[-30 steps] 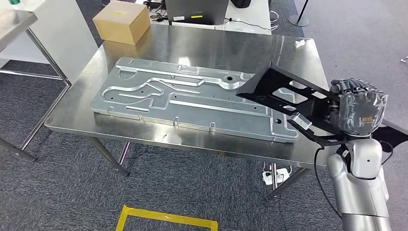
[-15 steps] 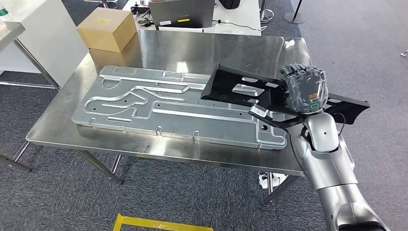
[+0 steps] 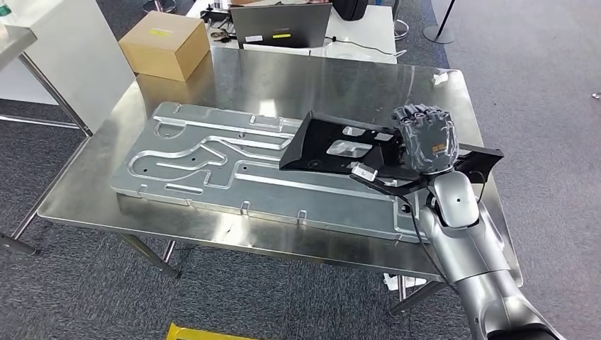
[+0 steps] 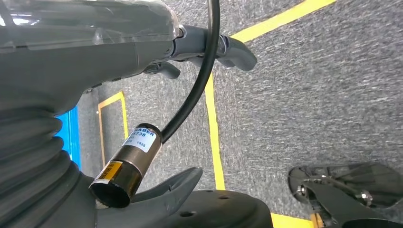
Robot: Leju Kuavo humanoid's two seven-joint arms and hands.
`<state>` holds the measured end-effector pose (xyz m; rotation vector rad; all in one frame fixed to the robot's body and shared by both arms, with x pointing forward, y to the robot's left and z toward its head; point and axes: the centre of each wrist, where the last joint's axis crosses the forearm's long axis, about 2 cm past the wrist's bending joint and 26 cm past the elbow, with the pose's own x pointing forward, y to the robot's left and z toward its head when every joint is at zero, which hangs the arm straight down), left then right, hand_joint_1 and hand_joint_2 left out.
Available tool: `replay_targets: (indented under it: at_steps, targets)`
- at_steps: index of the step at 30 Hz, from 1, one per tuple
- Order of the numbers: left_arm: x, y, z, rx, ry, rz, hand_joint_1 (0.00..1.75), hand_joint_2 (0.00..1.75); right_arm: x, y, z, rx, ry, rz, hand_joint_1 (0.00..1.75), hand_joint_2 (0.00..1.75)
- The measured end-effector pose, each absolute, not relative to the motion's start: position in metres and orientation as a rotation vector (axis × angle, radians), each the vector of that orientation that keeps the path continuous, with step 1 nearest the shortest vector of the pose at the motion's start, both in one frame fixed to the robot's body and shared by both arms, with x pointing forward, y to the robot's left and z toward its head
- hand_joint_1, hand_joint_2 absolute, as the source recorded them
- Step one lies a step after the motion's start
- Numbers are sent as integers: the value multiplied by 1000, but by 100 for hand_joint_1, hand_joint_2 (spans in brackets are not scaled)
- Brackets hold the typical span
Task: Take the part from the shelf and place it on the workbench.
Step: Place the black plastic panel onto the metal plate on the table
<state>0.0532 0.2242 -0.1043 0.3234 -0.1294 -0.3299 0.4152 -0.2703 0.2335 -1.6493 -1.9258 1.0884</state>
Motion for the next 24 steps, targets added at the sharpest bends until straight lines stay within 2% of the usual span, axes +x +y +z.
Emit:
replay_targets:
  at_steps: [24]
  targets:
    - [53,223,-104,316,-158,-348,0,175,410,-266,219,-1611,-1909,1125,173,175]
